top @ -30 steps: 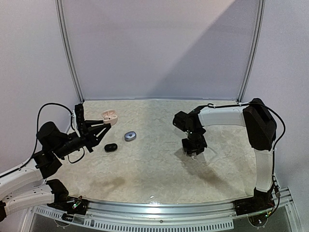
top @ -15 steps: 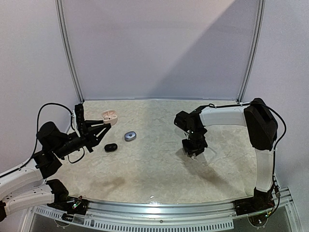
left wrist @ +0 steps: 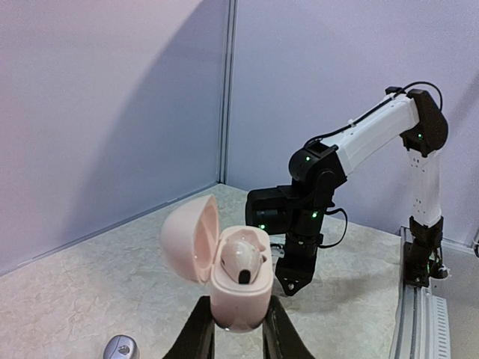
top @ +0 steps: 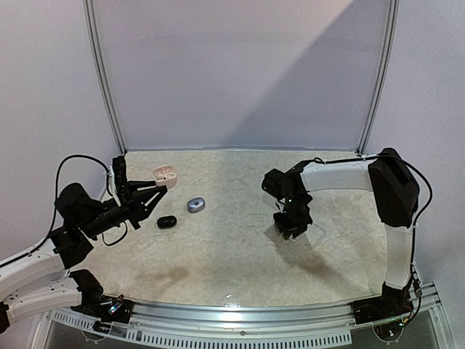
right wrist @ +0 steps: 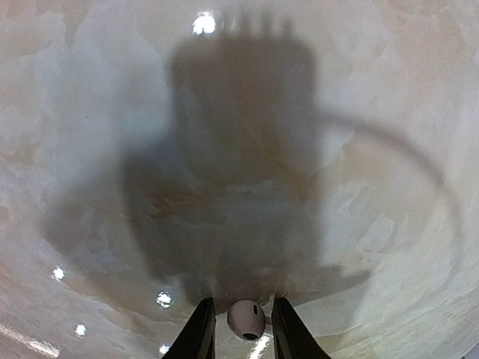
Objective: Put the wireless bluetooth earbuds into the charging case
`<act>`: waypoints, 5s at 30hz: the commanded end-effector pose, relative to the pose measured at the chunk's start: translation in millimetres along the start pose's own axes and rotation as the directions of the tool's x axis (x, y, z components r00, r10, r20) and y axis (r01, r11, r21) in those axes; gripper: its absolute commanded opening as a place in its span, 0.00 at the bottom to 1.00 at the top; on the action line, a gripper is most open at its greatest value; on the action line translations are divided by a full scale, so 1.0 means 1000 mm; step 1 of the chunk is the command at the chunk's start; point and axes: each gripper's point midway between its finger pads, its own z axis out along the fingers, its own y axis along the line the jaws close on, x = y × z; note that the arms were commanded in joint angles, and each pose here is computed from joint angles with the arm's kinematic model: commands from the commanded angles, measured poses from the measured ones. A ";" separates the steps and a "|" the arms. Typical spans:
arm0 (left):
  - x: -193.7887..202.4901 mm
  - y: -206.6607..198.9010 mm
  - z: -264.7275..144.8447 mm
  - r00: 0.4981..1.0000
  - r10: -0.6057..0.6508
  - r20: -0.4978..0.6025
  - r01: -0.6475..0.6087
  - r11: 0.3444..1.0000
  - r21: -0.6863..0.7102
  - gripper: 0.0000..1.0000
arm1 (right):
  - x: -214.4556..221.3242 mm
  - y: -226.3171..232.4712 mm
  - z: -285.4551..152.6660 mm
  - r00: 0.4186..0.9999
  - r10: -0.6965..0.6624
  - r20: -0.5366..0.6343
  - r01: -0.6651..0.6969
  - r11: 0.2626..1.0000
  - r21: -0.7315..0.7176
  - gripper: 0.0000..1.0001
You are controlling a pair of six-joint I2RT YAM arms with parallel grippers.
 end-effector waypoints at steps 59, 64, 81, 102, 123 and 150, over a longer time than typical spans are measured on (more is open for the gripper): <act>-0.104 0.009 0.032 0.876 0.420 0.237 -0.399 0.907 -0.134 0.00 | -0.004 0.273 -0.456 0.645 0.205 0.736 0.715 0.178 -0.676 0.00; -0.104 0.006 0.031 0.878 0.414 0.239 -0.396 0.910 -0.122 0.00 | -0.007 0.267 -0.458 0.621 0.229 0.750 0.721 0.208 -0.661 0.00; -0.114 0.001 0.027 0.860 0.428 0.279 -0.410 0.904 -0.123 0.00 | -0.015 0.263 -0.443 0.613 0.231 0.756 0.703 0.277 -0.655 0.00; -0.113 -0.002 0.026 0.859 0.427 0.281 -0.414 0.904 -0.107 0.00 | -0.019 0.255 -0.441 0.598 0.236 0.766 0.697 0.319 -0.642 0.00; -0.111 -0.006 0.027 0.893 0.355 0.277 -0.352 0.934 -0.061 0.00 | -0.038 0.242 -0.407 0.598 0.222 0.770 0.618 0.485 -0.619 0.21; -0.048 0.036 0.032 0.998 -0.058 0.004 0.057 0.980 -0.193 0.00 | -0.017 0.224 -0.419 0.566 0.148 0.811 0.608 0.590 -0.532 0.23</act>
